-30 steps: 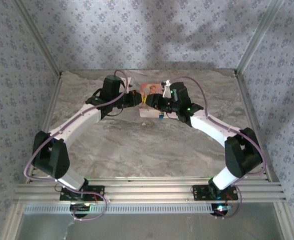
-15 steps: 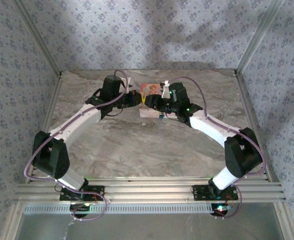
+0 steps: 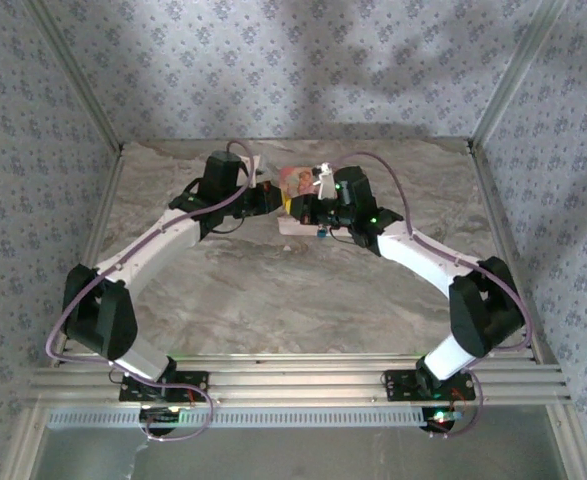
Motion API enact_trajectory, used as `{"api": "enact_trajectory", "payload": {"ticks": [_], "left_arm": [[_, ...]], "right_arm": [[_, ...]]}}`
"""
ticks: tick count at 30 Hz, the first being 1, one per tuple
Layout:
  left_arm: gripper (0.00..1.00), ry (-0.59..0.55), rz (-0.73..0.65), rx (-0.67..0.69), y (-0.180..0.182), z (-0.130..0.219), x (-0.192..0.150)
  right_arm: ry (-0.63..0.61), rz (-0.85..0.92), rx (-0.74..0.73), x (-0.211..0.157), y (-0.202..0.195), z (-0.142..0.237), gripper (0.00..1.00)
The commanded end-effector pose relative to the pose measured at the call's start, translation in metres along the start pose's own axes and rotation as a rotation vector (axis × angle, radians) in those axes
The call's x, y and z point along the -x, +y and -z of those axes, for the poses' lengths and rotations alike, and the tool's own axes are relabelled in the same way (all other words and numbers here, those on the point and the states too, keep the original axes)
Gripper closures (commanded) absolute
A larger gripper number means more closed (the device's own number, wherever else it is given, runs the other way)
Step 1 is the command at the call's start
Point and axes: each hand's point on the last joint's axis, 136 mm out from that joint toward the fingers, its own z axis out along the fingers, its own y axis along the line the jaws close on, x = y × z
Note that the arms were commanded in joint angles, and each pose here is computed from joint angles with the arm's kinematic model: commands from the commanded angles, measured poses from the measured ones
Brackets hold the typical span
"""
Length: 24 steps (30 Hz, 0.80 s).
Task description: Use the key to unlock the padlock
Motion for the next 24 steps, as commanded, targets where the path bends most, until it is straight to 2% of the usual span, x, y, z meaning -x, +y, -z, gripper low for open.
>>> {"api": "enact_trajectory", "payload": {"ticks": [1,4,7,11,14,19,21,24], "left_arm": [[1.00,-0.039,-0.048,-0.058,-0.019,0.016,0.006],[0.99,-0.050,-0.063,-0.087,-0.021,0.018,0.005],[0.73,-0.056,-0.107,-0.110,-0.026,0.022,0.004],[0.56,-0.075,-0.258,-0.092,-0.029,0.040,0.001],[0.50,-0.123,-0.366,-0.036,-0.022,0.057,-0.002],[0.44,-0.166,-0.474,0.023,-0.011,0.078,-0.011],[0.44,-0.170,-0.522,0.004,-0.011,0.081,-0.019],[0.45,-0.174,-0.633,-0.105,-0.023,0.085,-0.040]], "right_arm": [[0.004,0.134,-0.059,0.014,0.003,0.019,1.00],[0.037,0.195,-0.063,0.018,0.011,0.027,1.00],[0.113,0.230,-0.052,0.009,0.016,0.033,1.00],[0.270,0.282,-0.148,-0.007,0.006,0.050,1.00],[0.406,0.377,-0.269,-0.024,-0.010,0.067,1.00],[0.594,0.515,-0.312,-0.054,-0.007,0.071,1.00],[0.650,0.560,-0.296,-0.065,-0.001,0.066,1.00],[0.726,0.603,-0.234,-0.079,0.012,0.060,1.00]]}}
